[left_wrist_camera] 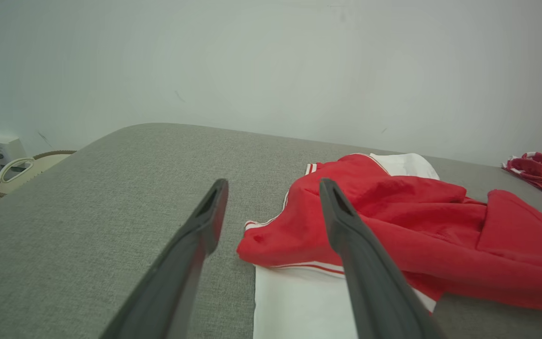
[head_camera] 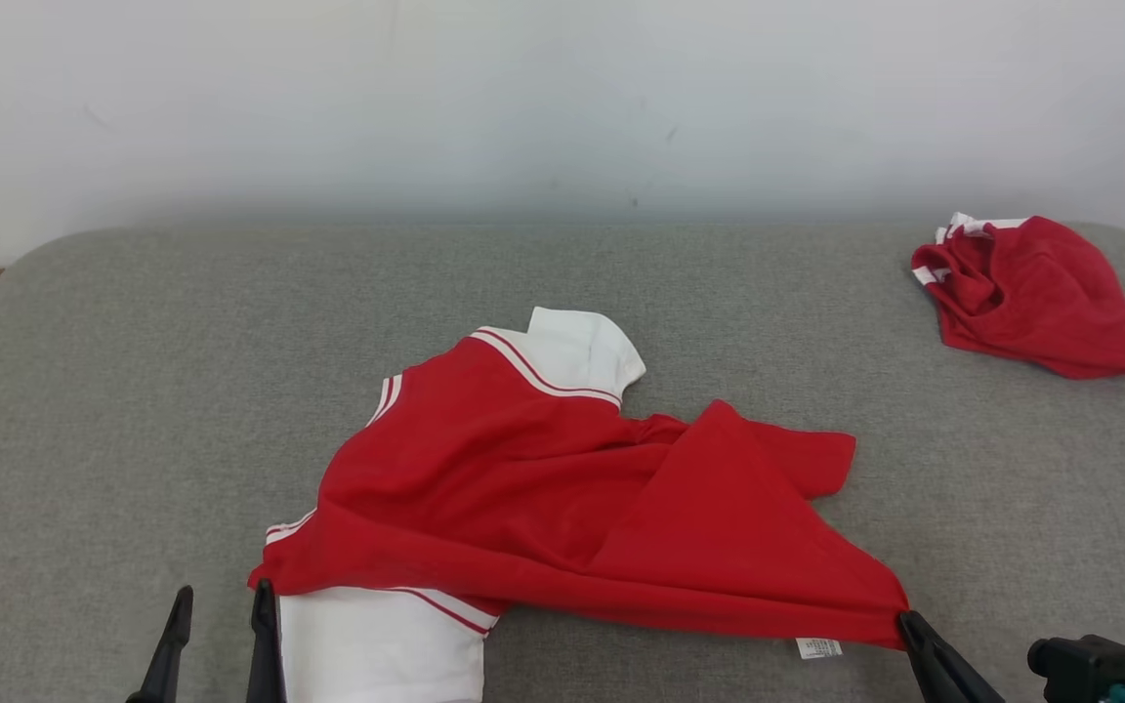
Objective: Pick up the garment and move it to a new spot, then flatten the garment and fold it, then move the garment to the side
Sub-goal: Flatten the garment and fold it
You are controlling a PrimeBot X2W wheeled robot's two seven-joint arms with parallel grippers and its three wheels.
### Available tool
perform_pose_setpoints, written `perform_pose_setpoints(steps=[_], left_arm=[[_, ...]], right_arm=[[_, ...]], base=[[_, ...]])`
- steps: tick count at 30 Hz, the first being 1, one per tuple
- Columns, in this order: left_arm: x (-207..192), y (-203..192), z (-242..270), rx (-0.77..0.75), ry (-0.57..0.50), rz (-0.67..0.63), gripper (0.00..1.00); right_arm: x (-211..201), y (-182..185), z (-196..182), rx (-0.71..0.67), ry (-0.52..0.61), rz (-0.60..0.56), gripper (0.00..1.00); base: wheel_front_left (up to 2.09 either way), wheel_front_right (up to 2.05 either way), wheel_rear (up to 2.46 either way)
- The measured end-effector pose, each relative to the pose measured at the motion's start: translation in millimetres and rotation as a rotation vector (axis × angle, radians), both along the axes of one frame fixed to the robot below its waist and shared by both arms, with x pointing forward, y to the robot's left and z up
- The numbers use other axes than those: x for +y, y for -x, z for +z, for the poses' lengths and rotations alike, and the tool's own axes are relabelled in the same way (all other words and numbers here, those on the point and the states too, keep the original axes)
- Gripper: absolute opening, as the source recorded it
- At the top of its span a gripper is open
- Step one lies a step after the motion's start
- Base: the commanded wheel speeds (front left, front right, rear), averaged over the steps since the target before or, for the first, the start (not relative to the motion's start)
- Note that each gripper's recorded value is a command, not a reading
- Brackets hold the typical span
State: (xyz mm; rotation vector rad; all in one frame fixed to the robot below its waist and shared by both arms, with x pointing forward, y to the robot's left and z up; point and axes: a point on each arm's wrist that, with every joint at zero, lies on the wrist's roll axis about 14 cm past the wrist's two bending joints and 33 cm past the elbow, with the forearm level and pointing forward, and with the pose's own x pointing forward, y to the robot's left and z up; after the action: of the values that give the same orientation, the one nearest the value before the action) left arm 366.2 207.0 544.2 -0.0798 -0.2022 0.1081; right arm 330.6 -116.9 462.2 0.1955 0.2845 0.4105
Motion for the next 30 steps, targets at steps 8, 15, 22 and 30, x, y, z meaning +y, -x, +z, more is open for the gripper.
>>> perform_pose_setpoints(steps=[8,15,22,30], left_arm=[[-8,-4,-4,0.013,0.009,-0.018,1.00],[-6,-4,-4,0.013,0.011,-0.014,1.00],[-3,0,2,-0.006,0.005,-0.005,1.00],[1,9,8,-0.024,-0.005,0.006,1.00]], right_arm=[[-11,9,0,0.034,0.019,-0.032,1.00],[-22,-11,27,-0.140,0.080,-0.084,1.00],[-14,-21,55,-0.313,0.092,-0.096,1.00],[-16,-21,69,-0.408,0.081,-0.149,1.00]], base=[[0.00,0.00,0.00],[0.00,0.00,0.00],[0.00,0.00,0.00],[0.00,0.00,0.00]])
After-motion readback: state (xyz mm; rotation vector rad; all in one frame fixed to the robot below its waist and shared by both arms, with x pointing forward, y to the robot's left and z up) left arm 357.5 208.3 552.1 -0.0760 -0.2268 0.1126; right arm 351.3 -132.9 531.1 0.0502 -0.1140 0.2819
